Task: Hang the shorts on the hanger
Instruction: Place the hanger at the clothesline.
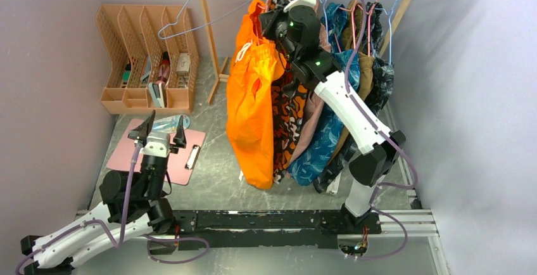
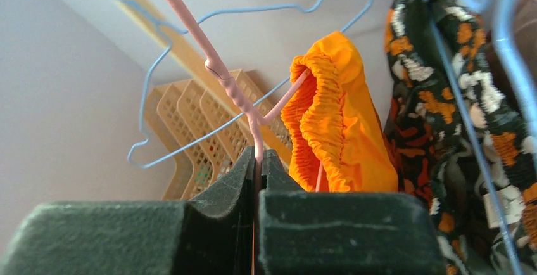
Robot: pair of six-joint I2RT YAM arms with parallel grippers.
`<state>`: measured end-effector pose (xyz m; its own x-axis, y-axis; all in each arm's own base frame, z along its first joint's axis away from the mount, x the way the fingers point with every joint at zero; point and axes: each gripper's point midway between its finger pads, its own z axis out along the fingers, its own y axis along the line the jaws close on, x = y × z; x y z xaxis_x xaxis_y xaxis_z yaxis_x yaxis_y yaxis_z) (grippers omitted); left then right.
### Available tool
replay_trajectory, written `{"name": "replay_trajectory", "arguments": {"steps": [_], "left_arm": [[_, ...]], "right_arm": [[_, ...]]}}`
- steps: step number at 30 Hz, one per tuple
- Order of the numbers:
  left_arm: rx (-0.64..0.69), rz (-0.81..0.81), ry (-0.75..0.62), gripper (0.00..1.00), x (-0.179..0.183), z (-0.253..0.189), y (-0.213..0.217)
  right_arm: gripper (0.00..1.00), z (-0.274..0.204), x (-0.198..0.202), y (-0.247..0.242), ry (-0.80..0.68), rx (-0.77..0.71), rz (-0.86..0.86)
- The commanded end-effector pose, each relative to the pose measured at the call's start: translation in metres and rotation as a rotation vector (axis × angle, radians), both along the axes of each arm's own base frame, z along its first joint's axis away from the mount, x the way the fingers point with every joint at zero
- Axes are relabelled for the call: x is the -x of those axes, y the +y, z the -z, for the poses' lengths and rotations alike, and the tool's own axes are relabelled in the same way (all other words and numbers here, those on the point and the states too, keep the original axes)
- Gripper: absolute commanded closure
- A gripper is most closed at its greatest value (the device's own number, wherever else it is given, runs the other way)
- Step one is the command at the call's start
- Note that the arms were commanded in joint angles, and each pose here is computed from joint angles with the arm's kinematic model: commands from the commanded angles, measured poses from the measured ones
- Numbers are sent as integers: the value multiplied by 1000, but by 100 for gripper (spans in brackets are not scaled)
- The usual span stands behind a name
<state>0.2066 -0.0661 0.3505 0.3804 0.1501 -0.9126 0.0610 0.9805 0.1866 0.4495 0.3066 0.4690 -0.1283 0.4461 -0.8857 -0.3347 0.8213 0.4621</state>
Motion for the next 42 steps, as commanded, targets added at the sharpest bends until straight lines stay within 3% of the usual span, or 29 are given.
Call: {"name": "replay_trajectory", "arguments": {"steps": [1, 18, 42], "left_arm": [[27, 9, 52, 28, -5, 10, -7], [63, 35, 124, 28, -20, 31, -16], [57, 52, 87, 27, -17, 32, -15]], "right_arm": [[100, -36, -15, -18, -76, -226, -17], [100, -68, 3, -27, -248, -300, 49], [100, -54, -40, -18, -273, -272, 158]]}}
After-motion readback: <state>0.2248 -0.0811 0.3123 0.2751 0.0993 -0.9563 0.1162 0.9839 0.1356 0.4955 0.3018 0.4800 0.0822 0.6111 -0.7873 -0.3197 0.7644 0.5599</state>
